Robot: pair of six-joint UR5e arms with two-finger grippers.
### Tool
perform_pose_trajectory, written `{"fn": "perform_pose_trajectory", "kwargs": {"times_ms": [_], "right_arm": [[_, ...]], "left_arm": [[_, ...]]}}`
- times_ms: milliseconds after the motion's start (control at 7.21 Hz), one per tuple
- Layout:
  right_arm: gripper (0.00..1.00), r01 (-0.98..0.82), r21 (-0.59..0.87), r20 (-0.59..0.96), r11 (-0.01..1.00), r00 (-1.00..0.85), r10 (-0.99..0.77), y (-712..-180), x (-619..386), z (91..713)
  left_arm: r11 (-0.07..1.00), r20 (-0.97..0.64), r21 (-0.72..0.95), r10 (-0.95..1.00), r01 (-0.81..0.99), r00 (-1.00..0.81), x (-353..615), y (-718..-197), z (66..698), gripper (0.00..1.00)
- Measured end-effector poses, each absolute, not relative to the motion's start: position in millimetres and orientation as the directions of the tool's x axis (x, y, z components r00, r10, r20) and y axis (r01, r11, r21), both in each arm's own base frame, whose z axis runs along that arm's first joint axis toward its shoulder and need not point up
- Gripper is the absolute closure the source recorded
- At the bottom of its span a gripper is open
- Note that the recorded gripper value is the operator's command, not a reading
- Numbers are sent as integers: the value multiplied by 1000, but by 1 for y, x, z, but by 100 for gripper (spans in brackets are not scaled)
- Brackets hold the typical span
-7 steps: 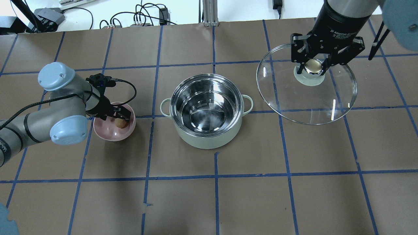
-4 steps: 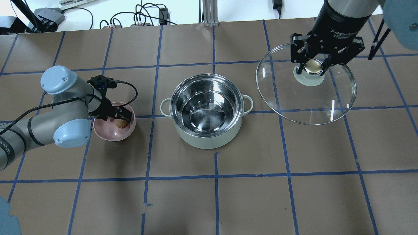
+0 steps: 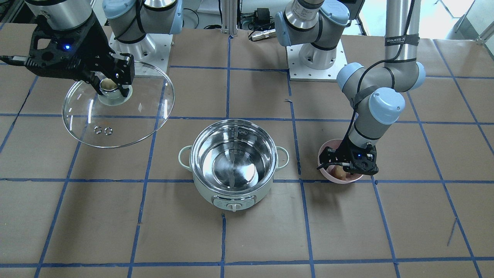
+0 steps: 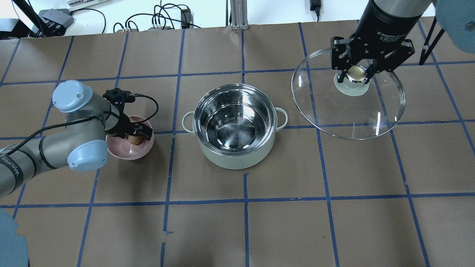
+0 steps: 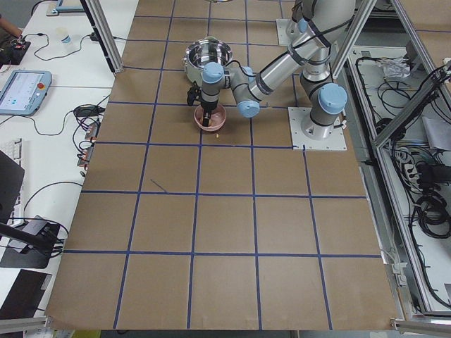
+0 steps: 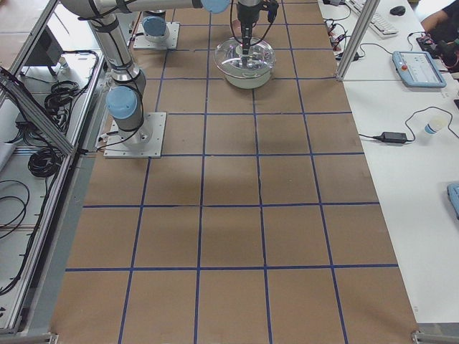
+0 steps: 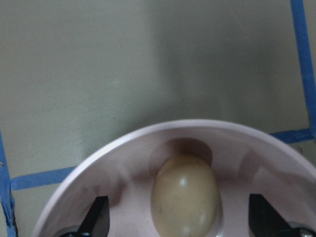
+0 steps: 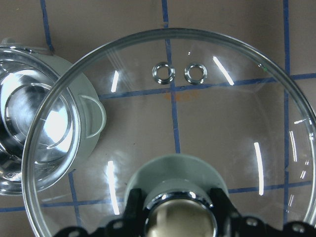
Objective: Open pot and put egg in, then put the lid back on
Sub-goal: 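Lower the left gripper into the pink bowl and close it on the egg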
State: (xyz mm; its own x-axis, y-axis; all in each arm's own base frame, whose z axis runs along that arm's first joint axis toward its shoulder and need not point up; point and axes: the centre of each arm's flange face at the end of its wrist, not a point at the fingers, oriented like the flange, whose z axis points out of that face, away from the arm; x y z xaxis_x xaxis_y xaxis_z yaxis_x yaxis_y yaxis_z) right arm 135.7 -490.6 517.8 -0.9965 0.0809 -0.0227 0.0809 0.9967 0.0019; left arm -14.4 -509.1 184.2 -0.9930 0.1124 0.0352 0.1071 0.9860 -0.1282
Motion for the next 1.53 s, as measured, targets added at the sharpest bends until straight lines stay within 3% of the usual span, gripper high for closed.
{"fn": "perform_pose_trajectory", "kwargs": {"times_ms": [971,1526], "right_arm": [[95,20,10,-27,1000,-999,20,-491,135,516],[95,-7,8,-30,1000,-1000,-6,-491,136,516]], "left_arm": [[987,33,-130,102,97,-994,-16,-509,186,65],[989,35,-134,71,66,-997,-16,-510,189,71]]}}
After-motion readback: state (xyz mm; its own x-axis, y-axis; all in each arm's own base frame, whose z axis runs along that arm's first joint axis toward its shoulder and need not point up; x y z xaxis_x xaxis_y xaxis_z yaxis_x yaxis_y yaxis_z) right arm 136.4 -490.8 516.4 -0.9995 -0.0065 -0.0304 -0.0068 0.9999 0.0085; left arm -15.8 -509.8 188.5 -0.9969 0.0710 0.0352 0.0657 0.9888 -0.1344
